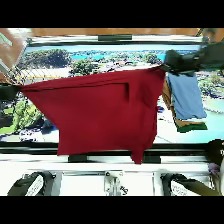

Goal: Fold the shirts.

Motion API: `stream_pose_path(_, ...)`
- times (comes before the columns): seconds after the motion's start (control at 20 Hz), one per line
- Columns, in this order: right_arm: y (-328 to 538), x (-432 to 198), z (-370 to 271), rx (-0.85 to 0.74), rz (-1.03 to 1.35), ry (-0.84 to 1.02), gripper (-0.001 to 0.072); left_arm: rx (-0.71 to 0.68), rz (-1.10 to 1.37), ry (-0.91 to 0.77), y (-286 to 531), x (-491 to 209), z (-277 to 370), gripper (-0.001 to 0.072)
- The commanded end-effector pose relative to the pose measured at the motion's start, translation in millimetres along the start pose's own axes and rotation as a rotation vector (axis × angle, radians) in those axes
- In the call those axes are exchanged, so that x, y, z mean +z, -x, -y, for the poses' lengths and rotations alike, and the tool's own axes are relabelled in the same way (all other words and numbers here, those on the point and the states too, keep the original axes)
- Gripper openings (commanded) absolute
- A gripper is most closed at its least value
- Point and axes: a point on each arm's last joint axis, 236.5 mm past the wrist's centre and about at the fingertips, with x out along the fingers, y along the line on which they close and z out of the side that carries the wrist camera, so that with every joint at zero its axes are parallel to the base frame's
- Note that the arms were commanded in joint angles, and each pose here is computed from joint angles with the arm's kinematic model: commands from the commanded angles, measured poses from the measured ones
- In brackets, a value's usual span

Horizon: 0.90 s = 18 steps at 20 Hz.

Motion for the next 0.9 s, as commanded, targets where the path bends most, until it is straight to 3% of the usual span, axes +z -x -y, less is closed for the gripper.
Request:
stream_pose_path(0.0,-90.1,17.3,24.7,0.061,0.017,-0.158,0.0076,-0.059,-0.067,0.149,-75.9,-13.3,-15.3,0.0033)
stream_pose_path(0.2,-140.4,4.4,39.7,0.065,-0.03,-0.223,0.0082,-0.12,-0.15,0.305,-139.1,-36.6,-20.0,0.0032)
stream_pose_path(0.35,-163.3,-21.0,39.1,0.055,-0.114,-0.218,0.0084,-0.154,-0.273,0.317,-165.6,-70.2,-8.2,0.0033)
stream_pose_path(0.4,-166.2,-25.2,37.0,0.057,-0.127,-0.216,0.0128,-0.169,-0.308,0.313,-170.6,-79.6,-1.7,0.0033)
stream_pose_path(0.5,-160.8,-23.2,28.4,0.078,-0.123,-0.22,0.0415,-0.188,-0.345,0.302,-173.1,-88.4,7.0,0.0038)
stream_pose_path(0.55,-151.6,-18.7,26.2,0.087,-0.113,-0.218,0.0461,-0.192,-0.352,0.301,-170.8,-88.5,7.7,0.0153)
stream_pose_path(0.65,-120.1,-10.2,32.0,0.081,-0.104,-0.169,0.0461,-0.197,-0.409,0.284,-155.9,-90.6,-0.2,0.0654)
stream_pose_path(0.75,-79.3,-15.6,61.6,-0.003,-0.146,-0.121,0.0461,-0.175,-0.526,0.268,-127.2,-102.4,-22.2,0.0658)
stream_pose_path(0.85,-36.1,-46.4,109.5,-0.165,-0.286,-0.094,0.0461,-0.126,-0.677,0.336,-93.5,-128.7,-49.2,0.0503)
